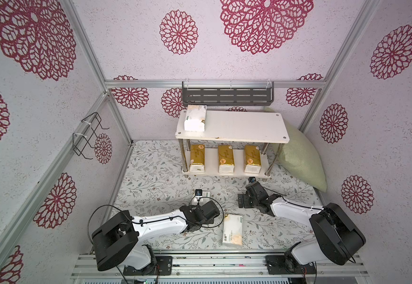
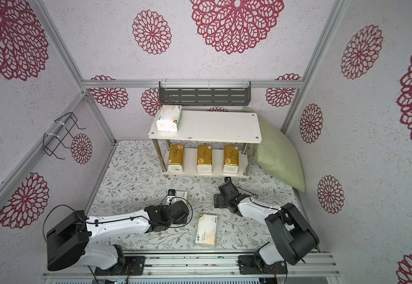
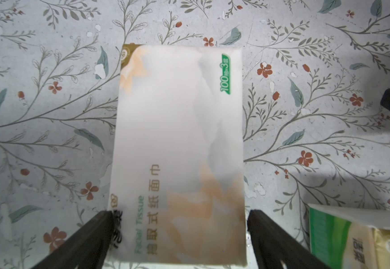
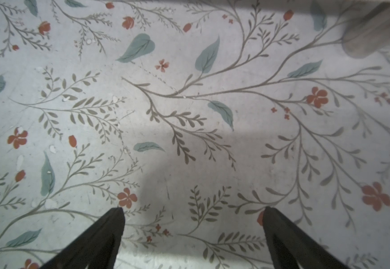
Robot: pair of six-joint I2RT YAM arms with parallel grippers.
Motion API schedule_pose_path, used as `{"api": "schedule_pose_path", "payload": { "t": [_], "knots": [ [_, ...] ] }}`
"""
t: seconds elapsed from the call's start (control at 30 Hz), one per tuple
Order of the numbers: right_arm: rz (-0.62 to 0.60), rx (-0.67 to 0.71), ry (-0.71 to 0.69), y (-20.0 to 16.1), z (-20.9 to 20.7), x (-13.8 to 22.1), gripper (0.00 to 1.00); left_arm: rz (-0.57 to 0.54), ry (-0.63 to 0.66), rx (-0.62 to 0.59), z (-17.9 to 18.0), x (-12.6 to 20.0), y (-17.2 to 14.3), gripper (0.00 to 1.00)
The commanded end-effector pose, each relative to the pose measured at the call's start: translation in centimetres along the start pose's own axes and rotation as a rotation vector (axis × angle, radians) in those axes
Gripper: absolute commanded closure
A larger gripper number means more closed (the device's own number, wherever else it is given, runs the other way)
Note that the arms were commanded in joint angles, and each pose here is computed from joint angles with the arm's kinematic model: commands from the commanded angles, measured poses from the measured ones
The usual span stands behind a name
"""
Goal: Place the tissue boxes on the shelf by color
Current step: Pick up the box of tissues from the center of the board.
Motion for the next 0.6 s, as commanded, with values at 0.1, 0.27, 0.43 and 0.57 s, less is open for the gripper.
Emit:
{"api": "schedule_pose_path", "payload": {
  "t": [0.1,0.27,0.43,0.57],
  "knots": [
    [-0.04,-0.022,0.004,1.3,0.7,0.2,0.01,0.011,-0.022,-0.005,-0.7,-0.8,-0.9,0.03],
    [-0.036,-0.02,0.004,1.2,0.8,0.1,0.01,0.018,-0.034,-0.003,-0.9,-1.3,-1.4,0.02],
    [-0.032,-0.02,0.003,1.0,0.8,0.0,0.01,0.029,-0.032,0.002,-0.7,-1.8,-2.2,0.03],
    [-0.032,-0.02,0.007,0.9,1.0,-0.1,0.01,0.021,-0.018,0.011,-0.2,-1.8,-2.4,0.03]
  ]
}}
Point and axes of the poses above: each gripper's point midway between its finger pads, its own x axis back along the fingers, its own z axis along the line the jaws close on, y = z × x, the point moved 1 cm from there along x, back along the fingers, and after that the axes turned 12 degrees about -x, right-handed, at the moved point
